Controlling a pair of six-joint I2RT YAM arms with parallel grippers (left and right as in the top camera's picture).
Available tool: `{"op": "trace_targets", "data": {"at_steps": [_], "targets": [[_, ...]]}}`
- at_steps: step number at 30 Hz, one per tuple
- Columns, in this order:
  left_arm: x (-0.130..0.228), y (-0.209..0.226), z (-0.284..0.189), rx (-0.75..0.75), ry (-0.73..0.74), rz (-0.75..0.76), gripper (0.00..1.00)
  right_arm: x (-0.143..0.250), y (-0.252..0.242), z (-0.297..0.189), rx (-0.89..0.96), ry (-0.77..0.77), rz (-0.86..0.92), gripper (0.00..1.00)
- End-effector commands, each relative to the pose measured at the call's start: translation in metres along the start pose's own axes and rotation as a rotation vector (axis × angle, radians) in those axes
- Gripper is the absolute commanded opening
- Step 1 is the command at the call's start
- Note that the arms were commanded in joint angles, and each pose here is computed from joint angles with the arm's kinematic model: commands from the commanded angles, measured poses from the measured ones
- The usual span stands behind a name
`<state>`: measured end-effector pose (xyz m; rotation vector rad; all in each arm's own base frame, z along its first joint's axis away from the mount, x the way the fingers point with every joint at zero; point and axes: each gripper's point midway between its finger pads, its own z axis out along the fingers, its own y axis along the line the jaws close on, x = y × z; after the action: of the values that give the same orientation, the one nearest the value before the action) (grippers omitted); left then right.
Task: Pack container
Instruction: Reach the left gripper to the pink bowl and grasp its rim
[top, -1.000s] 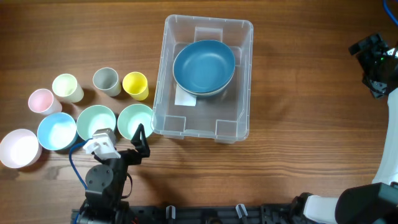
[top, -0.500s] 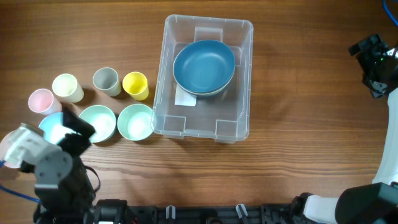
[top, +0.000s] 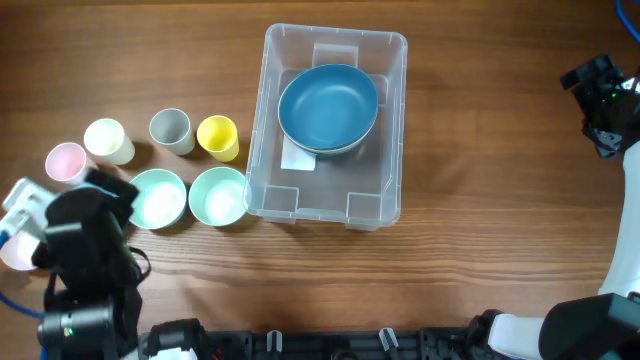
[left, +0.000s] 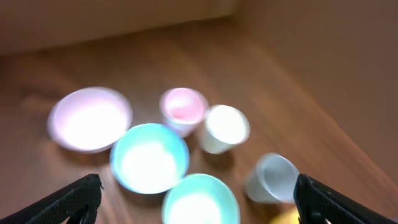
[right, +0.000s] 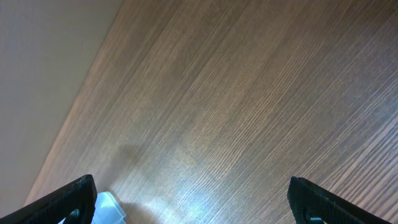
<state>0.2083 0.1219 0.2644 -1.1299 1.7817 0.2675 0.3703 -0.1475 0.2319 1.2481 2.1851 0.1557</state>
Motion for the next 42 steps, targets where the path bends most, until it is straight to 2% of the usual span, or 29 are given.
{"op": "trace_targets", "data": {"at_steps": [1, 3, 6, 9, 11, 16, 18, 25, 28, 31, 32, 37, 39, 42], "targets": [[-0.001, 0.048, 0.037, -0.221, 0.068, -0.230, 1.00, 0.000, -0.002, 0.003, 0.016, -0.006, 0.001, 1.00], [0.008, 0.081, 0.063, -0.309, 0.167, -0.378, 1.00, 0.000, -0.002, 0.003, 0.016, -0.005, 0.001, 0.99], [0.017, 0.127, 0.099, -0.348, 0.287, -0.604, 0.99, 0.000, -0.002, 0.003, 0.016, -0.006, 0.001, 0.99], [0.035, 0.159, 0.128, -0.376, 0.387, -0.746, 0.95, 0.000, -0.002, 0.003, 0.016, -0.006, 0.001, 1.00], [0.041, 0.178, 0.146, -0.401, 0.400, -0.737, 0.96, 0.000, -0.002, 0.003, 0.016, -0.006, 0.001, 0.99], [0.040, 0.191, 0.182, -0.383, 0.374, -0.692, 0.96, 0.000, -0.002, 0.003, 0.016, -0.005, 0.001, 1.00], [0.040, 0.196, 0.194, -0.367, 0.369, -0.642, 0.90, 0.000, -0.002, 0.003, 0.016, -0.006, 0.001, 1.00], [0.074, 0.211, 0.226, -0.398, 0.440, -0.653, 0.74, 0.000, -0.002, 0.003, 0.016, -0.006, 0.001, 1.00], [0.076, 0.214, 0.234, -0.395, 0.433, -0.653, 0.66, 0.000, -0.002, 0.003, 0.016, -0.005, 0.001, 1.00], [0.069, 0.214, 0.237, -0.382, 0.406, -0.648, 0.42, 0.000, -0.002, 0.003, 0.016, -0.006, 0.001, 1.00], [0.066, 0.213, 0.237, -0.381, 0.404, -0.647, 0.37, 0.000, -0.002, 0.003, 0.016, -0.006, 0.001, 1.00], [0.035, 0.205, 0.230, -0.358, 0.385, -0.620, 0.07, 0.000, -0.002, 0.003, 0.016, -0.006, 0.001, 1.00], [0.012, 0.198, 0.221, -0.347, 0.360, -0.615, 0.04, 0.000, -0.002, 0.003, 0.016, -0.006, 0.001, 1.00], [-0.048, 0.172, 0.192, -0.280, 0.273, -0.601, 0.04, 0.000, -0.002, 0.003, 0.016, -0.006, 0.001, 0.99]]}}
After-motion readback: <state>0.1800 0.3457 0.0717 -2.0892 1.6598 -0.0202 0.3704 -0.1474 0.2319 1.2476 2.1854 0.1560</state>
